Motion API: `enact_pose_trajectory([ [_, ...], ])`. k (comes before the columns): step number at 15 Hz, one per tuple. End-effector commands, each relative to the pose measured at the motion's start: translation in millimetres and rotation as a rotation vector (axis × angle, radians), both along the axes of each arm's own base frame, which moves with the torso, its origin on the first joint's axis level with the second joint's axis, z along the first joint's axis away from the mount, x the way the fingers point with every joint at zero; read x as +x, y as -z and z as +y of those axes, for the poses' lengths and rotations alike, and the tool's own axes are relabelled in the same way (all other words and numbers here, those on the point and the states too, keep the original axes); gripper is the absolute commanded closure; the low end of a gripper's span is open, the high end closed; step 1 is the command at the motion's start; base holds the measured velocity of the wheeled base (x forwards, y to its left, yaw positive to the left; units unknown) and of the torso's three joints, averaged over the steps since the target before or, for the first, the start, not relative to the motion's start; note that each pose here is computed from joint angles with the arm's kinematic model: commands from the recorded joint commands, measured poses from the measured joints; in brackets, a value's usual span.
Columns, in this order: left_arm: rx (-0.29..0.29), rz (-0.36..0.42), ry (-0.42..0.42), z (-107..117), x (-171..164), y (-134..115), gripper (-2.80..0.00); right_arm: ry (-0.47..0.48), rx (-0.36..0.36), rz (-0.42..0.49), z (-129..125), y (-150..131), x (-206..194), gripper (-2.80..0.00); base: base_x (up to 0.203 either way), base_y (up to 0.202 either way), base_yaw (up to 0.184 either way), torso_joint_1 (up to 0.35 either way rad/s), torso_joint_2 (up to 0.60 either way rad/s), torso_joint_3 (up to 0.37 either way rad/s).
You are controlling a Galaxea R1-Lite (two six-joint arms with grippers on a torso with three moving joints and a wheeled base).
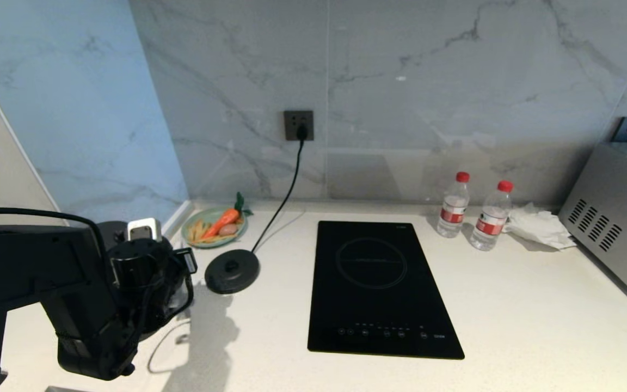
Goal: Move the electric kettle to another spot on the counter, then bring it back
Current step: Place it by the sink
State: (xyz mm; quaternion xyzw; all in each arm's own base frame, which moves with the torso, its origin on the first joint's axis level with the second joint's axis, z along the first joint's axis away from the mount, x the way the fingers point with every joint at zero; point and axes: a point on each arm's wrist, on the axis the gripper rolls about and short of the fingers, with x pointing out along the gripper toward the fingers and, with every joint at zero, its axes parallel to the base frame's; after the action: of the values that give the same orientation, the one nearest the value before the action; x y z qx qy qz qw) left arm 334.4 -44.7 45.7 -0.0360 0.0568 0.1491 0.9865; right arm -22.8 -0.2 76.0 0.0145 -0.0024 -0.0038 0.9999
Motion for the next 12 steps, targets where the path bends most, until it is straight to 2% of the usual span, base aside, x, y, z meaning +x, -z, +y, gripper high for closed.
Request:
enact_pose_trajectory([
  [1,-0.015,0.058,-0.002,0,-10,13,0.0,0.0,0.0,0.002,0,0,0,0.0,0.0,0.0,0.0,0.0,0.0,0.0],
  [4,-0.025,0.102,0.0,0,-17,23,0.0,0.0,0.0,0.003,0,0,0,0.0,0.0,0.0,0.0,0.0,0.0,0.0],
  [12,-0.01,0.019,0.034,-15,-1,9,0.0,0.0,0.0,0.002,0,0,0,0.0,0.0,0.0,0.0,0.0,0.0,0.0],
])
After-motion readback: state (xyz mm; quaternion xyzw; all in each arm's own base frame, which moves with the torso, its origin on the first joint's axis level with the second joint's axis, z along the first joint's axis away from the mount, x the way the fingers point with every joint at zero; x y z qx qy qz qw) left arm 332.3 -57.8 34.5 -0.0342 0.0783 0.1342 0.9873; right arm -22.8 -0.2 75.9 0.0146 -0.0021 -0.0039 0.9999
